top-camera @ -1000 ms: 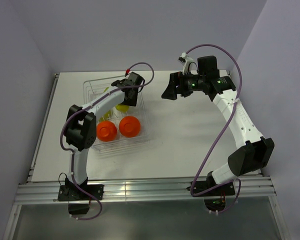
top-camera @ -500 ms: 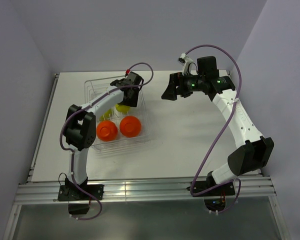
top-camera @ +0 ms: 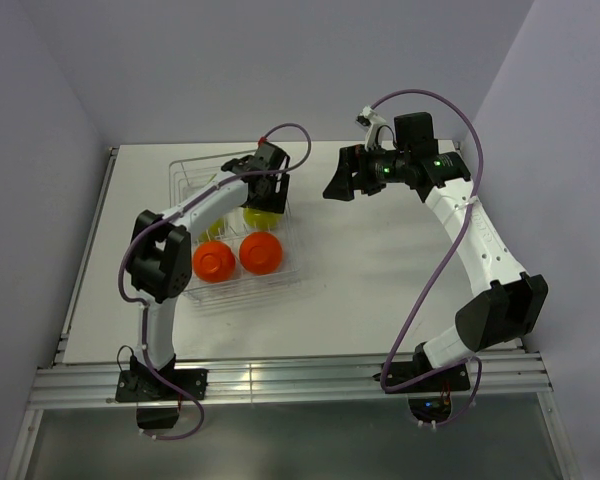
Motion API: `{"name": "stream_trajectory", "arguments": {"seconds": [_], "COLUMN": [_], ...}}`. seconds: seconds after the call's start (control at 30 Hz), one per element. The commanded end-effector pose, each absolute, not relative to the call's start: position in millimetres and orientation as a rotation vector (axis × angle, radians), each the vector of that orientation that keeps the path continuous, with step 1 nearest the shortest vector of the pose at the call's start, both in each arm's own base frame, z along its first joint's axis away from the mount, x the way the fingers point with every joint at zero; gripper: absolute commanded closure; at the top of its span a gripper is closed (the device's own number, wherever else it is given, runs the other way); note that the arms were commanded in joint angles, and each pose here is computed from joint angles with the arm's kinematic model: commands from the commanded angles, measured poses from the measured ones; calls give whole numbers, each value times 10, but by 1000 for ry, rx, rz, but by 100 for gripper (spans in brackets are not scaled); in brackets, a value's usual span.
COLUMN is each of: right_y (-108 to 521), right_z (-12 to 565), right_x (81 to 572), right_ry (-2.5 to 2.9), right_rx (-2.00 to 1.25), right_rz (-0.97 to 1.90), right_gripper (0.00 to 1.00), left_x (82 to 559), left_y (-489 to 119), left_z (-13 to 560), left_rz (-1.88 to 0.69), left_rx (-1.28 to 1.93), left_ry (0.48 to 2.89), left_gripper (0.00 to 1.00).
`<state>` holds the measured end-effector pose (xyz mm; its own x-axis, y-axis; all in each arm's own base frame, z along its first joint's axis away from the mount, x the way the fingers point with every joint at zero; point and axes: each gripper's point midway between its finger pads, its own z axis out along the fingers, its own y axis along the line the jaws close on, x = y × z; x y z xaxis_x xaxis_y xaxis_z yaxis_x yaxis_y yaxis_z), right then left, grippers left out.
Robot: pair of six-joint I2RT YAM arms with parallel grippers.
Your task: Load the bowls into the dish rack
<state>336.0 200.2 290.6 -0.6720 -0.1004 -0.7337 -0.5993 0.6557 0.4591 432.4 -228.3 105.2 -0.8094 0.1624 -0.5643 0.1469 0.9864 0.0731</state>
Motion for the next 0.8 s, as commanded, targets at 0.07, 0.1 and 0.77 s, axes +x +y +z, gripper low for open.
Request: {"name": "stream_trajectory", "arguments": {"seconds": [0.07,0.1,0.77], "right_y": [1968,1960,957], "right_z": [3063,3080,3088], "right_x": [3383,3378,3293], "right_ry": [2132,2124,2116], "right_rx": [-557,-564,-424], "right_rz": [902,893,583], "right_gripper": [0,0,0], "left_x": [4389,4370,3466], "left_y": [-2483,-2475,-1611], "left_z": [1792,1906,3202], "left_rz": [-163,-182,-625], "left_rx": [228,228,408], "left_ry": [2353,2332,2075], "left_gripper": [14,13,1]}}
